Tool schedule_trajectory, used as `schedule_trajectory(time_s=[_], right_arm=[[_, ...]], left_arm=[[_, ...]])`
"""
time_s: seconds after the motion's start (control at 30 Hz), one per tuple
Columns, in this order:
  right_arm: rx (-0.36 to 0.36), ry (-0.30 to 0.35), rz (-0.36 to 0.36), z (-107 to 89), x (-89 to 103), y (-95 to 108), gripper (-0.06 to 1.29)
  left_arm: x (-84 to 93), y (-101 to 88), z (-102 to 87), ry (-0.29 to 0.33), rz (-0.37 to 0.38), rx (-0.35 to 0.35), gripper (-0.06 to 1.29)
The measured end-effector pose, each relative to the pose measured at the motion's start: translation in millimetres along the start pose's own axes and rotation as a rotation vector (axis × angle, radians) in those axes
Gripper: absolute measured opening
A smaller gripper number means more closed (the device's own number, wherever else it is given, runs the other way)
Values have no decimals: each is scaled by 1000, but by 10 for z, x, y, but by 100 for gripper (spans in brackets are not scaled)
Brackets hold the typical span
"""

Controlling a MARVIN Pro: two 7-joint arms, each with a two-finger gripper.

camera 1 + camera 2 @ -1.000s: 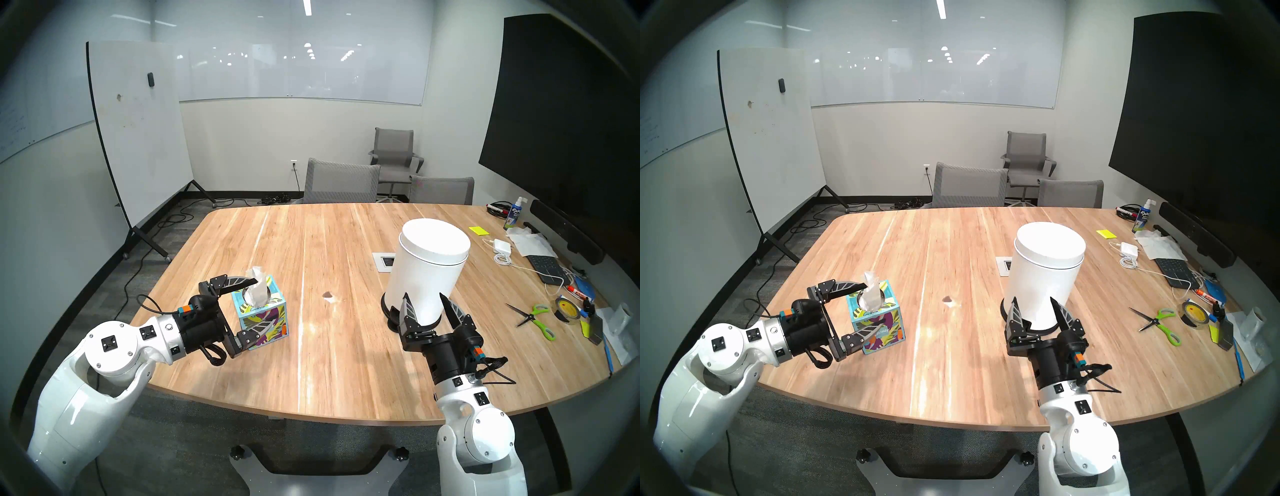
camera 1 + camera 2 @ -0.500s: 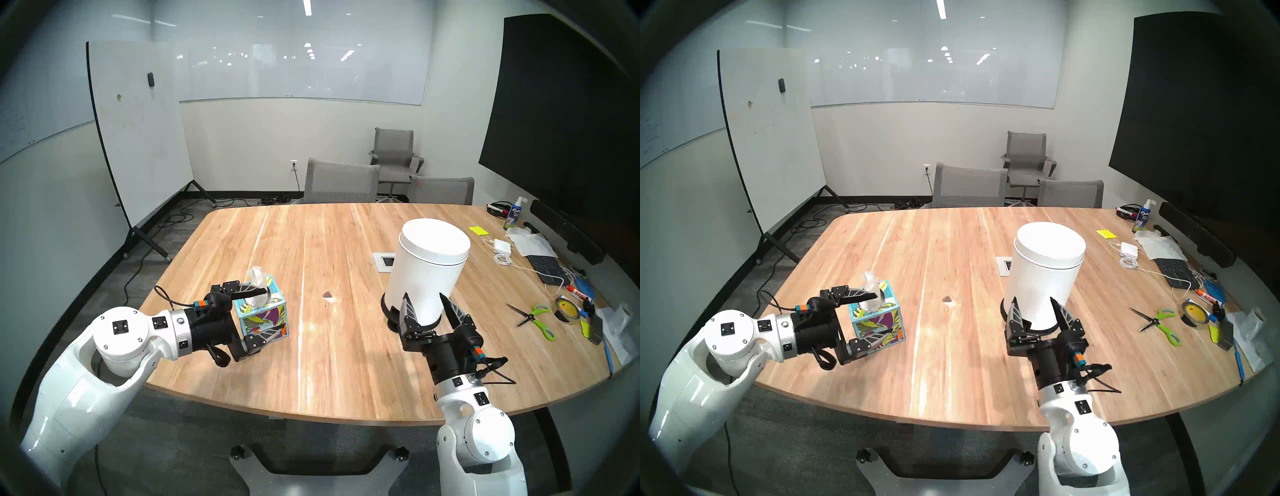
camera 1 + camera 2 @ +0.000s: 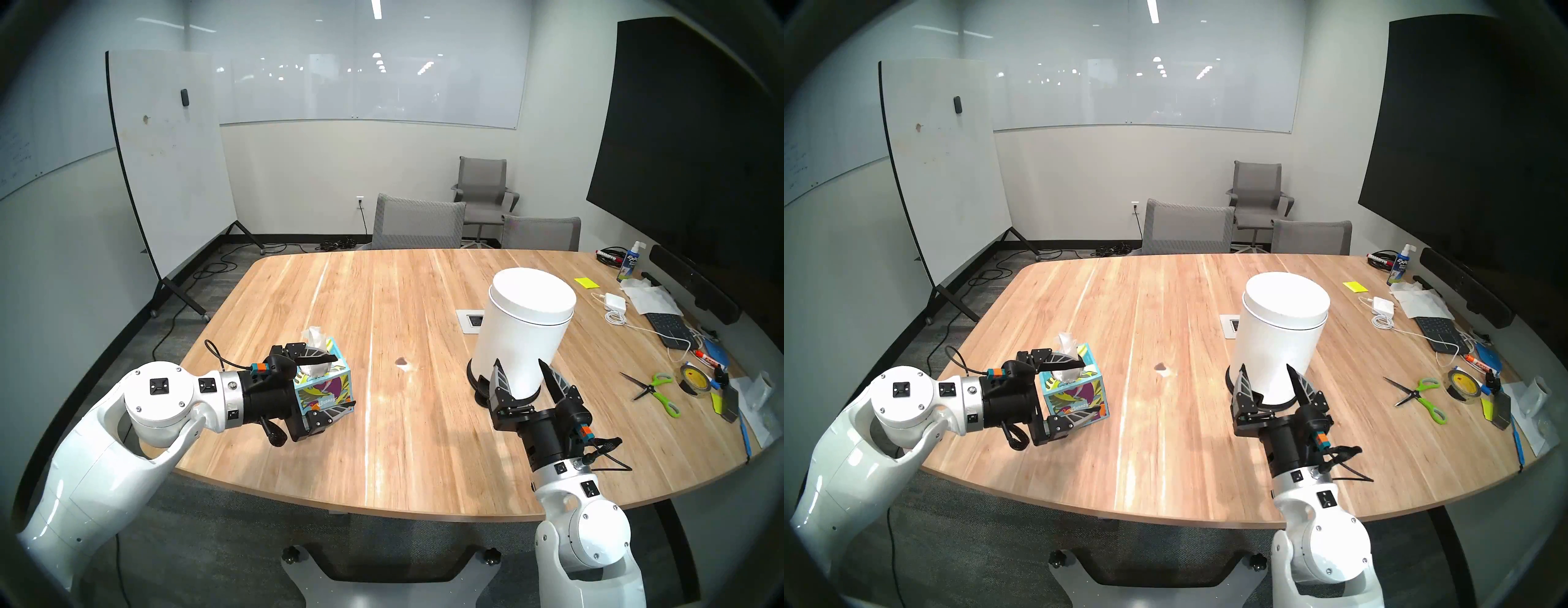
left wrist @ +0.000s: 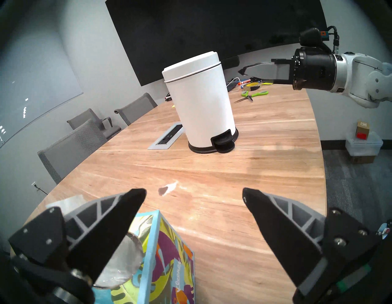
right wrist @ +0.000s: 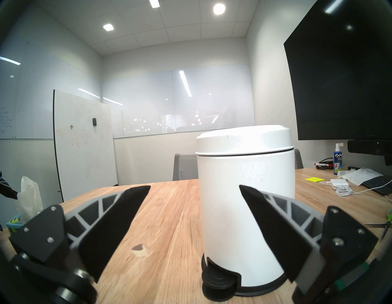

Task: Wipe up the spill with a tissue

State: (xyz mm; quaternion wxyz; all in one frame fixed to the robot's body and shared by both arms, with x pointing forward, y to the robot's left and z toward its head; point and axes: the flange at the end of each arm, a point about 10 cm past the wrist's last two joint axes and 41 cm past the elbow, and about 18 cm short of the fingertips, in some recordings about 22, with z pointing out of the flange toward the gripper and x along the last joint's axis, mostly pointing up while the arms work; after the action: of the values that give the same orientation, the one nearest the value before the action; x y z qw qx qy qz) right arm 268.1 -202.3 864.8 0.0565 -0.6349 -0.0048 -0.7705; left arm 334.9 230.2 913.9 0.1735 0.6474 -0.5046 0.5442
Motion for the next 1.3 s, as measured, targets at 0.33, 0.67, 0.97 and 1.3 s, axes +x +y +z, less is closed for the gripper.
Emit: schedule_trajectory(time_s=[0.33, 0.67, 0.97, 1.3], right_arm=[[0, 0, 0, 0, 0, 0, 122], [0, 0, 0, 0, 0, 0, 122], [0, 0, 0, 0, -1, 0, 122], [0, 0, 0, 0, -1, 0, 122]], left_arm=[[28, -70, -42, -31, -2, 38, 123], [89, -120, -235, -57, 15, 190, 123], [92, -50, -415, -73, 9, 322, 123], [-21, 125, -559, -199, -104, 408, 123]])
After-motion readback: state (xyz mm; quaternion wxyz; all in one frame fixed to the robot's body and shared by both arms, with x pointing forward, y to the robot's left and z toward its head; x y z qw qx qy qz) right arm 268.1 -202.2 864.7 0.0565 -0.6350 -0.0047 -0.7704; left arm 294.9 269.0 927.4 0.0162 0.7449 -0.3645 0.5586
